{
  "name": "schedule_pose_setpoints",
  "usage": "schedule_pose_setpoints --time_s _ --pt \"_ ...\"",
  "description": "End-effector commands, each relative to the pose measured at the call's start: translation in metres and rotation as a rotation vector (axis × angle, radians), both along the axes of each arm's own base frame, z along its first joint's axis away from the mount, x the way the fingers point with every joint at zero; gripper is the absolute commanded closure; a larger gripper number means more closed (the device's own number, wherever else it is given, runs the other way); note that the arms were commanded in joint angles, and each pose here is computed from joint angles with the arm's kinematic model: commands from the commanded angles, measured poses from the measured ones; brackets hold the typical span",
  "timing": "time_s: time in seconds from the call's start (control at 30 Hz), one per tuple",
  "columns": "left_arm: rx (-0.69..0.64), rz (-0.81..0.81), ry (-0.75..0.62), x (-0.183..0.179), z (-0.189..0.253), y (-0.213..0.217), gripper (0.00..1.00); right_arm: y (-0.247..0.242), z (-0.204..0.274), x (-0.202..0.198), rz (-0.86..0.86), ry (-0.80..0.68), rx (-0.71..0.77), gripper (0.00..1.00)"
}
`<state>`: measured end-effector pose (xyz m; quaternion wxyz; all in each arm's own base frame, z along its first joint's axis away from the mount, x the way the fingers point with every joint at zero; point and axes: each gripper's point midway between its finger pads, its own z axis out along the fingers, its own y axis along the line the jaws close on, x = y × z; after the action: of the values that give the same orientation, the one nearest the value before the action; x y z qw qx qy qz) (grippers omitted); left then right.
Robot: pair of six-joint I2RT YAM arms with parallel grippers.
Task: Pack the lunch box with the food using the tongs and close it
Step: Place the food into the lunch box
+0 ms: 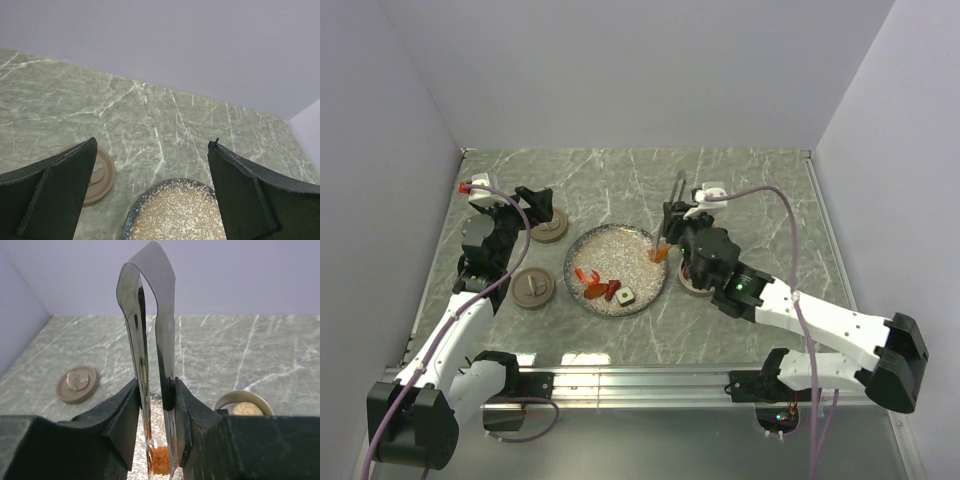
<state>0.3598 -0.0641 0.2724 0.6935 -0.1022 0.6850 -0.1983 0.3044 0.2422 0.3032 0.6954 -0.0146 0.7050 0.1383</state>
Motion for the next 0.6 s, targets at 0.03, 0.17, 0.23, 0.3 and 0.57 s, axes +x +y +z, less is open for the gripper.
schedule_pose_setpoints --time_s 0.03,0.17,0.23,0.3,0.57 --pt "-0.013 -0.013 -0.049 -0.002 0.012 -0.002 0.01 -0.033 0.011 -0.011 -0.09 -0.01 0.016 0.82" --pt "-0.012 -0.013 -0.05 -0.001 0.013 -0.002 0.01 -0.055 0.0 -0.018 -0.143 0.021 0.006 0.82" --pt "-0.013 -0.013 -0.05 -0.002 0.013 -0.002 0.01 -0.067 -0.007 -0.022 -0.181 0.037 -0.009 0.82" --pt "-0.014 -0.013 -0.052 -0.002 0.013 -0.002 0.01 -0.077 -0.011 -0.023 -0.205 0.042 -0.018 0.82" --pt "-0.014 -0.01 -0.052 -0.002 0.013 -0.001 0.01 -0.099 -0.015 -0.02 -0.246 0.053 -0.019 0.82"
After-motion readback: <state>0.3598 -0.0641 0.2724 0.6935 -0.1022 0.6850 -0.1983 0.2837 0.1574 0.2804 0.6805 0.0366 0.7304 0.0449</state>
